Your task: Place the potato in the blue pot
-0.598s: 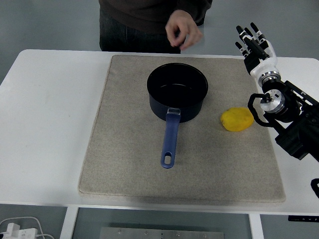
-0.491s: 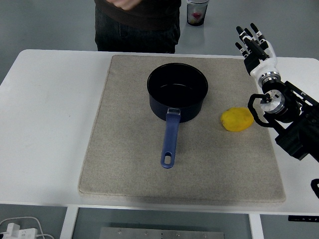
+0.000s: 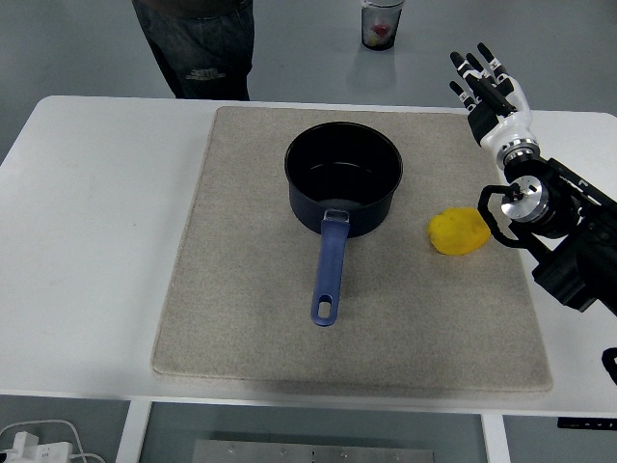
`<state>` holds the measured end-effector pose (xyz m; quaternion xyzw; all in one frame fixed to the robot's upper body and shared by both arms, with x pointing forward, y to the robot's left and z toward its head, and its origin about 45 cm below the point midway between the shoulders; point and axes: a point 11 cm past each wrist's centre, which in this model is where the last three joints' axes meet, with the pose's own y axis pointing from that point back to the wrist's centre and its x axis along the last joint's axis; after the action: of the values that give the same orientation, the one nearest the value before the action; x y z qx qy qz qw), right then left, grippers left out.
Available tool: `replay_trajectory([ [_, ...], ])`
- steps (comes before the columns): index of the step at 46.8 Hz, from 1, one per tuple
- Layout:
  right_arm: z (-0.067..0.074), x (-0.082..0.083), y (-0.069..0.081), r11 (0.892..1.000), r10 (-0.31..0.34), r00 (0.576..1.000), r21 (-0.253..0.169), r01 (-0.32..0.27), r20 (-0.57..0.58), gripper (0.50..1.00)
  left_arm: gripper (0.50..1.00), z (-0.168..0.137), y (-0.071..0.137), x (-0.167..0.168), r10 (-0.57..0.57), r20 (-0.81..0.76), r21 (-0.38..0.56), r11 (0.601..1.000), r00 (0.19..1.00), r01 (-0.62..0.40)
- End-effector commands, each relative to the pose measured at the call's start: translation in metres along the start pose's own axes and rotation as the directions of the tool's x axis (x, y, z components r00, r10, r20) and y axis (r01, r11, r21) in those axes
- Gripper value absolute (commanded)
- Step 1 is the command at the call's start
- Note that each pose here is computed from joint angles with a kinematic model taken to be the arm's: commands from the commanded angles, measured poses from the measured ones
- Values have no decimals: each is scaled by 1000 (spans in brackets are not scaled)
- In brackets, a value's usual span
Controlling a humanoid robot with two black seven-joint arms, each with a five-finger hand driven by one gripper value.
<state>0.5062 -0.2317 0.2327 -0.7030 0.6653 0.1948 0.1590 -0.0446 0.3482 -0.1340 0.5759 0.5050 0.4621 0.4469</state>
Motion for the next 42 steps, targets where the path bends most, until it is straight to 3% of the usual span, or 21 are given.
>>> replay_trajectory([
  [1,1,-5,1,1000,-21,999,4,22,-29,930,996,0,0,0,1,-1,1,1000,1000,-1],
  [5,0,-9,2,999,-52,997,0,52,-64,930,996,0,0,1,3,-1,0,1000,1000,-3],
  [9,8,-10,6,995,-95,983,-36,90,-156,930,996,0,0,2,4,-2,0,1000,1000,-4],
  [16,6,2,14,989,-143,949,-78,125,-282,930,996,0,0,2,7,-2,1,1000,1000,-7],
  [23,-5,22,26,982,-184,904,-114,151,-387,930,996,0,0,2,4,0,0,1000,1000,-4],
  [31,-28,50,42,973,-226,856,-153,173,-465,930,996,0,0,1,3,0,2,1000,1000,-3],
  [38,-47,78,59,977,-203,849,-155,145,-488,930,996,0,0,0,1,0,0,1000,1000,-1],
  [42,-51,88,69,977,-204,846,-156,145,-493,930,996,0,0,0,1,0,1,1000,1000,-1],
])
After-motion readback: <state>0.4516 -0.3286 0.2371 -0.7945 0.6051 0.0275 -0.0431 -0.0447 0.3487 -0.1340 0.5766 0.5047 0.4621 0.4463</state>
